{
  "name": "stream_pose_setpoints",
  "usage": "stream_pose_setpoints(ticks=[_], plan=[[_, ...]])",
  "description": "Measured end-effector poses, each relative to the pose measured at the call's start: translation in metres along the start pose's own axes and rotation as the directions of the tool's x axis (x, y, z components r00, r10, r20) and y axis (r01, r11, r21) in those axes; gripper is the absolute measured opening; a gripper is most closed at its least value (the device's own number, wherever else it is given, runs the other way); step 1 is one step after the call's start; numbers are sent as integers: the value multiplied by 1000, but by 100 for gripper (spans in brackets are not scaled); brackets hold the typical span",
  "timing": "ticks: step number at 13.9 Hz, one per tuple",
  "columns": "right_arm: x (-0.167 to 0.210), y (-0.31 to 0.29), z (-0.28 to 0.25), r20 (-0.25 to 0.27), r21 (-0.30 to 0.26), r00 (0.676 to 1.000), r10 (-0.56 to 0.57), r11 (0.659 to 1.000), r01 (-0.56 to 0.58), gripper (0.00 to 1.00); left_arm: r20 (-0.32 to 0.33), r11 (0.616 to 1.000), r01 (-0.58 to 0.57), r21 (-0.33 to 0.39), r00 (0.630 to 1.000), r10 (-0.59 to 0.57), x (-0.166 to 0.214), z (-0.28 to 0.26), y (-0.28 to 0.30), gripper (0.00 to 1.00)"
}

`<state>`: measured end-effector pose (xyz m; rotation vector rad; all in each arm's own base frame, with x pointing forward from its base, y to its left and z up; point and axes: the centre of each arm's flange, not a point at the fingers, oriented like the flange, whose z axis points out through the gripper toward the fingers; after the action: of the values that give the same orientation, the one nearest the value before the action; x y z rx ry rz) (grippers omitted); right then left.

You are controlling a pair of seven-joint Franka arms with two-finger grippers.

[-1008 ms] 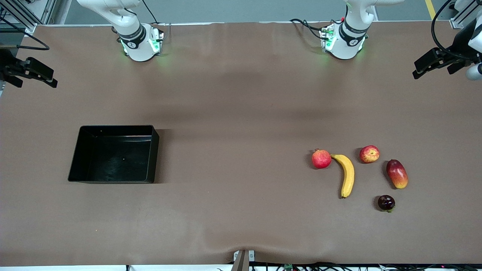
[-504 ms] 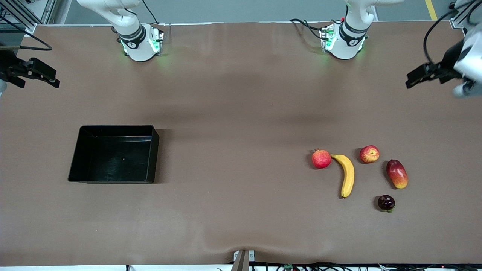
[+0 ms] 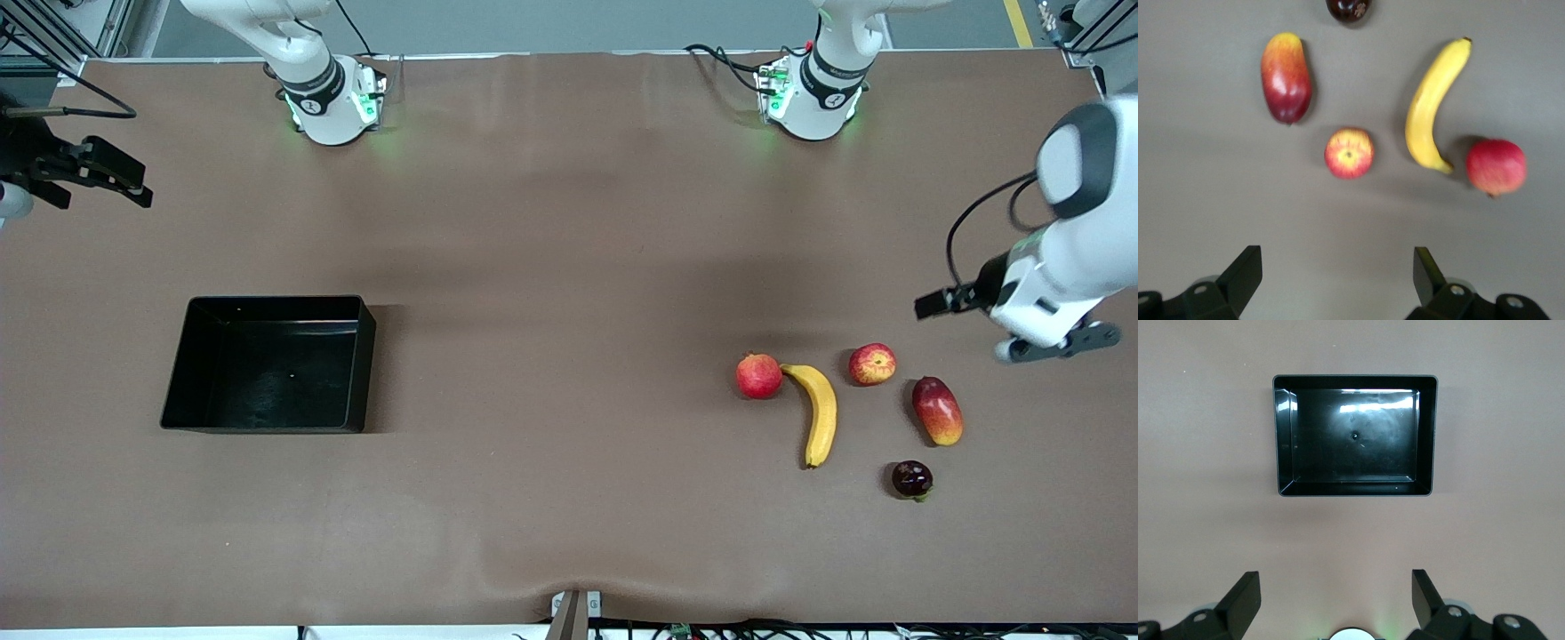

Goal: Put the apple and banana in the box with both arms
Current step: 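Reach the left gripper toward the yellow-red apple beside the mango, then close the left gripper on the yellow-red apple and lift it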

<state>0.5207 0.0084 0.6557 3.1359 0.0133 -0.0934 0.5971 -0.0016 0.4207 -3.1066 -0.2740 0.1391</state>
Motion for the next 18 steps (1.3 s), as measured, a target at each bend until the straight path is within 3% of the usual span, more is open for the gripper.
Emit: stream_pose_setpoints(ticks=[4,10,17,18], plan=[[0,0,0,0,0,1000,0,1000,0,100,-31,1000,-8,-11,999,8,14,89,7,100],[0,0,0,0,0,1000,0,1000,0,100,-22,1000,-25,-14,999,25,29,168,10,100],[0,0,0,0,0,1000,1,1000,-1,100,10,999,-41,-12,999,41,32,209,1,100],[0,0,0,0,0,1000,1,1000,-1,100,11,999,-44,-12,999,44,32,209,1,91]])
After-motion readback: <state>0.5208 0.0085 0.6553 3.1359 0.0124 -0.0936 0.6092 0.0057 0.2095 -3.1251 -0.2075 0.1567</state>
